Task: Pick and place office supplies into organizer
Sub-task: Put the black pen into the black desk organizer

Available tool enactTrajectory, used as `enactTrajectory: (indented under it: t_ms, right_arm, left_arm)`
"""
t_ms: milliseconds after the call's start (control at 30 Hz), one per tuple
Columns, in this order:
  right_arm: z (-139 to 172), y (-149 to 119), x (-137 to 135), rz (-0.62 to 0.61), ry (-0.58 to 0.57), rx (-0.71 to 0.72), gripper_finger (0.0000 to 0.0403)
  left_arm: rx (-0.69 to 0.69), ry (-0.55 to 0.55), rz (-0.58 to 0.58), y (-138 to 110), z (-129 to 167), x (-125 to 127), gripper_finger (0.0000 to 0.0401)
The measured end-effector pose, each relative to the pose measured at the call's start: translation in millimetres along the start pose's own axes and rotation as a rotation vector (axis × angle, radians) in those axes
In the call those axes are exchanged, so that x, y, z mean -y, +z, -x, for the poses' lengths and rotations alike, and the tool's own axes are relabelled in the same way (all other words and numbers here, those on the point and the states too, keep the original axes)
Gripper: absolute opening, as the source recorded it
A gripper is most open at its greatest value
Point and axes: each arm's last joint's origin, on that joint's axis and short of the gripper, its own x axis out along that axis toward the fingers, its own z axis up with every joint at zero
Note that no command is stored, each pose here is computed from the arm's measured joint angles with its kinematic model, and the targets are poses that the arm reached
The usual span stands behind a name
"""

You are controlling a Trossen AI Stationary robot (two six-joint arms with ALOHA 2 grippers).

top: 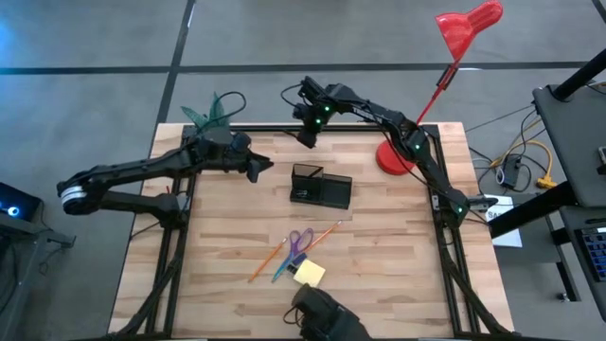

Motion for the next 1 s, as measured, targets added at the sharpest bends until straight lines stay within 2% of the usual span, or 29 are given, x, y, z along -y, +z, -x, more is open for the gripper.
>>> enactTrajectory:
  t_ms: [300,533,800,1000]
  right_arm:
    - [5,8,-26,0.019,0.017,0.027,0.0017]
    - [16,14,-55,0.021,0.012,0.053,0.0017]
    - [41,18,-92,0.031,-0.057,0.097,0.0017]
    - [49,16,-133,0.035,-0.081,0.127,0.0017]
  left_arm:
    - [0.067,0.020,-0.007,3,24,5,0.0136]
    - [0.063,0.046,-0.025,-8,46,2,0.0136]
    - [0.108,0.020,-0.028,-24,61,-5,0.0136]
    - [0.107,0.021,-0.031,-33,63,-10,0.0136]
